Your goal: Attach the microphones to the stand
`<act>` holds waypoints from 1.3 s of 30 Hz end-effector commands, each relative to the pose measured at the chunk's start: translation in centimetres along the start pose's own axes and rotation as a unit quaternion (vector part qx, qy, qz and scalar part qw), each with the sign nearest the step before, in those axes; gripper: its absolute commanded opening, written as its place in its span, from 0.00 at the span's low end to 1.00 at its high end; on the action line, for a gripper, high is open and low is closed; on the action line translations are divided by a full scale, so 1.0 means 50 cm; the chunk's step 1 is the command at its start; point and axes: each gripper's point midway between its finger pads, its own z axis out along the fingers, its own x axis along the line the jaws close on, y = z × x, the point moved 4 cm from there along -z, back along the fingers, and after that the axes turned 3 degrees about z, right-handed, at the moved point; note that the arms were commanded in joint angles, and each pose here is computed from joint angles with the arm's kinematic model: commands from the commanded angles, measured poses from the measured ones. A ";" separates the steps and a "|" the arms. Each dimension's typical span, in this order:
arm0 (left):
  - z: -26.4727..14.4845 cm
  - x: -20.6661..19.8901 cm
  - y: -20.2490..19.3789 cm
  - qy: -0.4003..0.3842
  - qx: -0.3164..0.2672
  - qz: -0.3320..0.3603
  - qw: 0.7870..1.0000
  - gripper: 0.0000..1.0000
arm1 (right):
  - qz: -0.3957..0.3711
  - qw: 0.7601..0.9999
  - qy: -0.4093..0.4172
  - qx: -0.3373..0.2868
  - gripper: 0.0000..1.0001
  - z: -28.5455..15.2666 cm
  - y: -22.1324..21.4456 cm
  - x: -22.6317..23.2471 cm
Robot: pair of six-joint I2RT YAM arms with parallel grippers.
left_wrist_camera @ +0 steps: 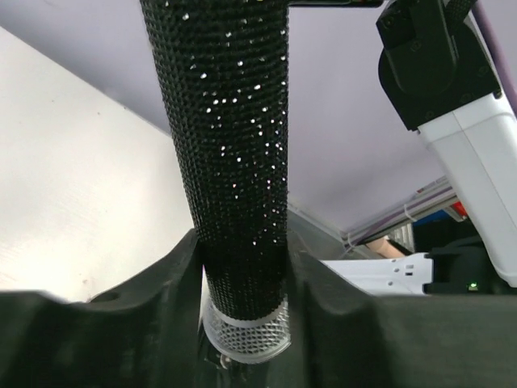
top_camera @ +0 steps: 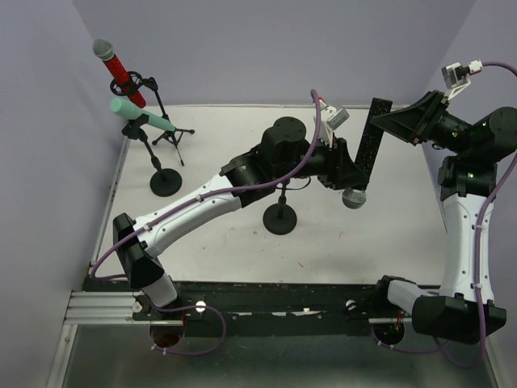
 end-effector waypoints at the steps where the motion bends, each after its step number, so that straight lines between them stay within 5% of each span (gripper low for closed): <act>1: -0.006 -0.026 0.010 -0.026 -0.007 0.000 1.000 0.32 | -0.018 1.000 0.012 0.004 0.12 -0.005 -0.007 0.021; 9: -0.037 -0.013 0.021 -0.031 -0.027 -0.010 0.999 0.10 | -0.020 1.000 0.015 0.007 0.14 -0.006 -0.011 0.023; 15: -0.090 -0.022 0.034 -0.082 -0.014 -0.054 0.995 0.03 | -0.075 0.997 0.018 0.027 0.76 -0.010 -0.018 0.021; 20: -0.162 -0.043 0.042 -0.097 0.002 -0.058 0.994 0.02 | -0.141 0.989 0.013 0.052 1.00 -0.011 -0.013 0.012; 26: -0.259 -0.012 0.012 -0.077 0.036 -0.095 0.992 0.00 | -0.273 0.959 0.010 0.071 1.00 -0.019 -0.019 0.001; 31: -0.341 -0.034 -0.035 -0.077 0.081 -0.105 0.988 0.00 | -0.443 0.887 0.013 0.129 1.00 -0.050 -0.078 -0.045; 39: -0.432 -0.062 -0.171 -0.084 0.142 -0.150 0.975 0.00 | -0.514 0.824 0.039 0.234 1.00 -0.103 -0.234 -0.171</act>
